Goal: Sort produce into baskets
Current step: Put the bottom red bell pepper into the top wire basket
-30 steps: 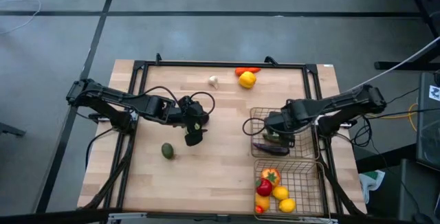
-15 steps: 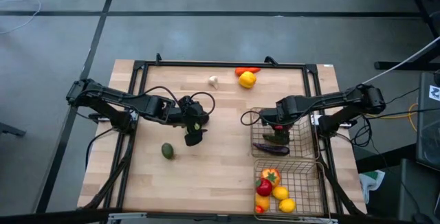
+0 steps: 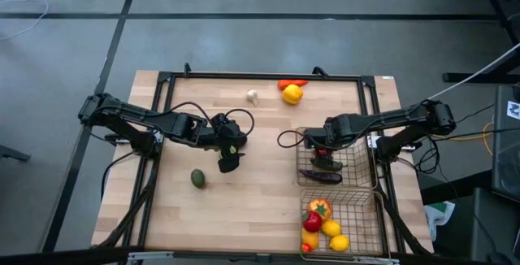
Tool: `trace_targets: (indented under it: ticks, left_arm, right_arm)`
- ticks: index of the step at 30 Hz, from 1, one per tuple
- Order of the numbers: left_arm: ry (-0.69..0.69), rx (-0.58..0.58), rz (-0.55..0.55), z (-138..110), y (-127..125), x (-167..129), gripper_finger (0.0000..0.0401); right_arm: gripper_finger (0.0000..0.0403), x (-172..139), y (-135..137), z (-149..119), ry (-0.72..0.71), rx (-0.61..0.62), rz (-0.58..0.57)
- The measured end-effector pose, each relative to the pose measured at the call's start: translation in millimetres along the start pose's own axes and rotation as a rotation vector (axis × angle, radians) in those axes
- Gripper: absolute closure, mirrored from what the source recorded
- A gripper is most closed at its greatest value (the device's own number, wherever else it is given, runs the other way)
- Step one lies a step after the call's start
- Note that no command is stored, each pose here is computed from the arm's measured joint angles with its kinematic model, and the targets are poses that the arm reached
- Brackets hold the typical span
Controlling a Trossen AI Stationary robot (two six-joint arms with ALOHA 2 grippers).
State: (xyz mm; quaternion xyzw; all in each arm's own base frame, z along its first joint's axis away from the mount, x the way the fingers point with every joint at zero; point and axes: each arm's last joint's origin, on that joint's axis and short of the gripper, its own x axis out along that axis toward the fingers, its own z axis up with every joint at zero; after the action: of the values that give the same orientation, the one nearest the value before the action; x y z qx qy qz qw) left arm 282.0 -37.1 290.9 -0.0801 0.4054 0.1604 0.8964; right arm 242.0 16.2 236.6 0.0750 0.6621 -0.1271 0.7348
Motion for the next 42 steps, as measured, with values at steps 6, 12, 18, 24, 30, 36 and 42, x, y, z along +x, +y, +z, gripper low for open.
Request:
trace_targets:
  ticks: [6, 12, 18, 24, 30, 36, 42]
  left_arm:
    - [0.0, -0.001, 0.0, 0.0, 0.0, 0.0, 0.0011]
    - [0.0, -0.004, 0.0, 0.0, 0.0, 0.0, 0.0011]
    - [0.0, -0.007, 0.0, -0.1, -0.1, 0.0, 0.0011]
    - [0.001, -0.009, -0.004, -0.9, -1.7, -0.5, 0.0011]
    - [0.001, -0.009, -0.004, -0.8, -1.7, -0.6, 0.0011]
    - [0.001, -0.009, -0.004, -0.8, -1.7, -0.6, 0.0011]
    - [0.001, -0.008, -0.004, -0.9, -1.7, -0.5, 0.0011]
  right_arm:
    - [0.0068, -0.2, 1.9, 5.1, -0.052, 0.005, 0.02]
    - [0.0068, -0.1, 2.0, 5.3, -0.054, 0.005, 0.021]
    - [0.0068, -0.1, 2.0, 5.4, -0.054, 0.005, 0.021]
    - [0.0068, -0.1, 2.2, 5.7, -0.058, 0.006, 0.023]
    - [0.0068, -0.3, 2.5, 6.6, -0.066, 0.007, 0.026]
    - [0.0068, -0.2, 2.5, 6.5, -0.066, 0.006, 0.026]
    - [0.0068, -0.2, 2.6, 6.4, -0.063, 0.004, 0.031]
